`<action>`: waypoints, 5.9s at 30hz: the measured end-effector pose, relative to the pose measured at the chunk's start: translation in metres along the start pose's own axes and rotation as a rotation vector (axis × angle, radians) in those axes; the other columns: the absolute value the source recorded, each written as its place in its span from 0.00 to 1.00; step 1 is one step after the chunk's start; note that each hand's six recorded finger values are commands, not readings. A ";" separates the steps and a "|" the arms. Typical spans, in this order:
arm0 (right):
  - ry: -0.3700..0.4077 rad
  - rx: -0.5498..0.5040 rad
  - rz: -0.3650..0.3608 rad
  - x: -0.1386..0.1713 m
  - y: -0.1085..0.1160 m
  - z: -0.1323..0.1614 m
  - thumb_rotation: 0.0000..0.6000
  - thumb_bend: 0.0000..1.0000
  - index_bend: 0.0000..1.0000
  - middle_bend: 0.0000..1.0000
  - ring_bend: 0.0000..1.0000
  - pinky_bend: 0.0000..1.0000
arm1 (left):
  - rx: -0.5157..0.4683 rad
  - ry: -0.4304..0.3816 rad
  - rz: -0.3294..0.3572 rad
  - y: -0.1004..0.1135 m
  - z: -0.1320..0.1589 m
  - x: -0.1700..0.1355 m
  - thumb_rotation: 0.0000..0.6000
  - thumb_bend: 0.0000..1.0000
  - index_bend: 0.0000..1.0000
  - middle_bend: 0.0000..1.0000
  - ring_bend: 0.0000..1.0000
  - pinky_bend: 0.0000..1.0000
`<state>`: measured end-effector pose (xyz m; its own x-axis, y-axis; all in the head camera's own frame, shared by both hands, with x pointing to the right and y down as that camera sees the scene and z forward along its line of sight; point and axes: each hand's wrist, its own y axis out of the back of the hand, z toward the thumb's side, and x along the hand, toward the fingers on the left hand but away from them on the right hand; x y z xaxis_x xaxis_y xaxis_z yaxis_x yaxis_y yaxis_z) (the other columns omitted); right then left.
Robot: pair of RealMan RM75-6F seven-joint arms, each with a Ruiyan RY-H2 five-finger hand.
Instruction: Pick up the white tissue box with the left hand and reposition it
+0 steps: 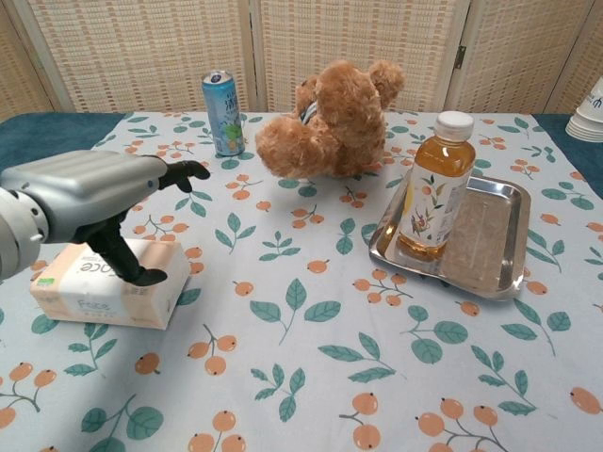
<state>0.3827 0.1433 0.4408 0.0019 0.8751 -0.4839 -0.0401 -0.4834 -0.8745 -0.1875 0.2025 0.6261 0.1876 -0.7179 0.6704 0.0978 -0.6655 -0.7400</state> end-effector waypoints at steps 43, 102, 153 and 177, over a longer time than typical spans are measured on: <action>-0.008 0.001 0.001 -0.002 0.001 -0.003 1.00 0.12 0.16 0.05 0.00 0.00 | 0.135 0.078 -0.139 -0.032 -0.018 0.007 1.00 0.22 0.00 0.08 0.00 0.11; -0.013 -0.001 0.070 -0.009 -0.017 -0.004 1.00 0.12 0.16 0.05 0.00 0.00 | -1.260 -0.017 0.370 -0.004 -0.048 0.023 1.00 0.24 0.39 0.47 0.22 0.17; -0.014 0.027 0.125 -0.015 -0.035 -0.002 1.00 0.12 0.17 0.05 0.00 0.00 | -1.207 -0.058 0.248 -0.083 -0.052 0.045 1.00 0.12 0.00 0.00 0.00 0.18; 0.007 0.010 0.123 -0.018 -0.033 0.004 1.00 0.12 0.17 0.05 0.00 0.00 | -1.199 -0.111 0.276 -0.056 -0.056 0.029 1.00 0.11 0.00 0.00 0.00 0.16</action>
<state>0.3796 0.1438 0.4787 0.0032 0.8088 -0.5881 -0.0501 -0.5873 -0.8078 -0.2428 0.2075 0.6898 0.1477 -0.8817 0.4482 -0.9046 -0.3036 -0.2992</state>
